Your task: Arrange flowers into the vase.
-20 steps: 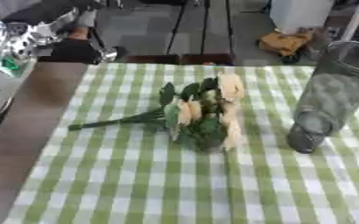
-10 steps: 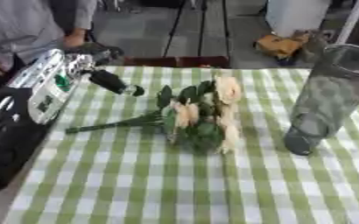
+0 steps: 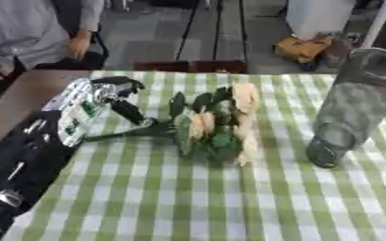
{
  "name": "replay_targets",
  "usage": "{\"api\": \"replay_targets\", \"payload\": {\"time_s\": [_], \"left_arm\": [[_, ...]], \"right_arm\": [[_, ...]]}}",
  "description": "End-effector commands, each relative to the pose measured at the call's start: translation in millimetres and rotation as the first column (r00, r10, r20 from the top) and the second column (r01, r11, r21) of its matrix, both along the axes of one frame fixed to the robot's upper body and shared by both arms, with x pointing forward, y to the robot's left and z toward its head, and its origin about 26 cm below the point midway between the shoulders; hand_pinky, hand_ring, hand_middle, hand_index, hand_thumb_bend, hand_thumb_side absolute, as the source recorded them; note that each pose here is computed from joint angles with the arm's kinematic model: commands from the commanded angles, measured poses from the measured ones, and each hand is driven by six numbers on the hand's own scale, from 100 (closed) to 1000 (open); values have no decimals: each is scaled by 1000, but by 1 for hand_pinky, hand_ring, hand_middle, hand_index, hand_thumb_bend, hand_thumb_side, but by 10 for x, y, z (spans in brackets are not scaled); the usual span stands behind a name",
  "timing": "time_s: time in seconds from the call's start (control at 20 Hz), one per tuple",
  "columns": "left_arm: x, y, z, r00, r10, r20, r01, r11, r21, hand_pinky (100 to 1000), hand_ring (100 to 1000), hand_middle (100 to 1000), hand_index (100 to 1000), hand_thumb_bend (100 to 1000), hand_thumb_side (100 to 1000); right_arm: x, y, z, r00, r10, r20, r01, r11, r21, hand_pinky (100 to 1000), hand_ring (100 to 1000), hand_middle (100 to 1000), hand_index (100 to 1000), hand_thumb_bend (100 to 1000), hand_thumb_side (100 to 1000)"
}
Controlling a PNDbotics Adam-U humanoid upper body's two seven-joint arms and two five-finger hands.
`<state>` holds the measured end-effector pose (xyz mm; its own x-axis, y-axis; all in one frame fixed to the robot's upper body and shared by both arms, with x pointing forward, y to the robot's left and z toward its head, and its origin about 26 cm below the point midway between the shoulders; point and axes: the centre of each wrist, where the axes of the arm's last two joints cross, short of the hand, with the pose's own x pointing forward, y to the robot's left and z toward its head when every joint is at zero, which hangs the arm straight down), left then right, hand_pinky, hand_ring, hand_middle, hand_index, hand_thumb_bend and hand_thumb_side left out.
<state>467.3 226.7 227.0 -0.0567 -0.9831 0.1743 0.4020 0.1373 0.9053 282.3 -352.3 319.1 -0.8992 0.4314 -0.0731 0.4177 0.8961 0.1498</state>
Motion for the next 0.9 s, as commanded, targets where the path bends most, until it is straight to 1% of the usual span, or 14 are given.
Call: {"api": "replay_targets", "payload": {"time_s": [0.05,0.3,0.4,0.55,0.7,0.9], "left_arm": [[1,15,118,999,-24,23,23,999,27,743,930,924,987,515,410],[-56,21,26,997,-68,33,65,995,78,743,935,926,983,512,410],[-59,26,-17,997,-75,36,71,993,90,740,930,917,978,502,417],[-48,23,-76,996,-78,47,72,992,107,738,928,915,977,510,423],[-13,8,-159,997,-71,25,68,993,98,738,928,916,978,509,415],[51,21,-258,999,-48,-25,50,995,82,739,929,916,975,495,406]], "right_arm": [[-46,14,94,997,27,71,-27,1000,4,711,807,843,888,100,1000],[-44,13,80,998,25,65,-26,1000,12,711,807,842,888,100,1000],[-41,18,78,998,27,64,-28,1000,13,711,807,842,887,100,1000],[-40,21,77,998,30,63,-31,999,13,711,808,842,887,100,1000],[-39,24,80,997,33,65,-34,999,16,711,808,842,887,100,1000],[-37,32,91,997,40,70,-41,999,18,711,808,842,887,100,1000]]}}
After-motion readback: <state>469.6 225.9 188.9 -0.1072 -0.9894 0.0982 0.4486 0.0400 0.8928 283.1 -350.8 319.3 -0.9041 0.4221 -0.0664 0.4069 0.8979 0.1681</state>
